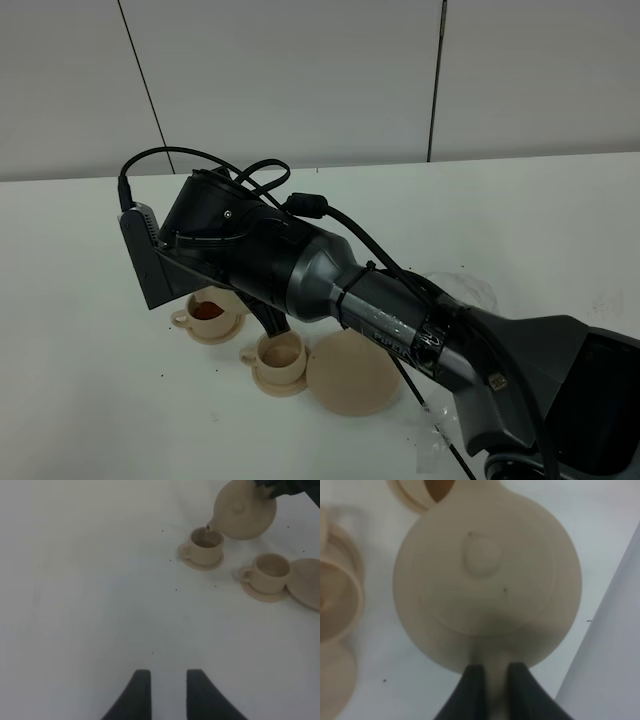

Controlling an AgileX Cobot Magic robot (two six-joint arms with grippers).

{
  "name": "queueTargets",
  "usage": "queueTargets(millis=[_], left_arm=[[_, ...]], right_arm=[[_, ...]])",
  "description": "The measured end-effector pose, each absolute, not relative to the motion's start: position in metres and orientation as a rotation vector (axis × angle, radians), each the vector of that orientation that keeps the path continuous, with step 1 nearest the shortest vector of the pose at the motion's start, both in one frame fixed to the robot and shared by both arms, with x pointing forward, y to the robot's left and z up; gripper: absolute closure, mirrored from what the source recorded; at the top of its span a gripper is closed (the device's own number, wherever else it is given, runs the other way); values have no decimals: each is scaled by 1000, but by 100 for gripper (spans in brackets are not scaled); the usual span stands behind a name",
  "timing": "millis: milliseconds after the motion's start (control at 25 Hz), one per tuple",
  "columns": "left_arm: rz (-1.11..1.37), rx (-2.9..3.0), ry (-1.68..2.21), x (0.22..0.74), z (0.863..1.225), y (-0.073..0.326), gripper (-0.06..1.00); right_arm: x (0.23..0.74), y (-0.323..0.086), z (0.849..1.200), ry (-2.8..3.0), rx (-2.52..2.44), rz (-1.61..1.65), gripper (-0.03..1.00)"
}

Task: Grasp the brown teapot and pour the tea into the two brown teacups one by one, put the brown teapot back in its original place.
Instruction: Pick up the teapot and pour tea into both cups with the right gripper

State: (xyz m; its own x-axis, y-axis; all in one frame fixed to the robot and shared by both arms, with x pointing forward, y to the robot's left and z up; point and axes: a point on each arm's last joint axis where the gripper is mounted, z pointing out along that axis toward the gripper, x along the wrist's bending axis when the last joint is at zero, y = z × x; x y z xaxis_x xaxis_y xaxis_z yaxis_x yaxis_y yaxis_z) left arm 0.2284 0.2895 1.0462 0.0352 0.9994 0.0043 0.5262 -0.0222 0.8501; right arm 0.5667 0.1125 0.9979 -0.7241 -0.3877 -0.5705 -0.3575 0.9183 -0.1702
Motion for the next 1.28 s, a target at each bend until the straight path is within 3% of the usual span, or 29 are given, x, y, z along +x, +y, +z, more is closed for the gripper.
queueTargets(millis=[1280], left_arm=[[879,1631,1571,228,1046,290,70]], right_arm=[[567,114,998,2437,-534,-44,87]])
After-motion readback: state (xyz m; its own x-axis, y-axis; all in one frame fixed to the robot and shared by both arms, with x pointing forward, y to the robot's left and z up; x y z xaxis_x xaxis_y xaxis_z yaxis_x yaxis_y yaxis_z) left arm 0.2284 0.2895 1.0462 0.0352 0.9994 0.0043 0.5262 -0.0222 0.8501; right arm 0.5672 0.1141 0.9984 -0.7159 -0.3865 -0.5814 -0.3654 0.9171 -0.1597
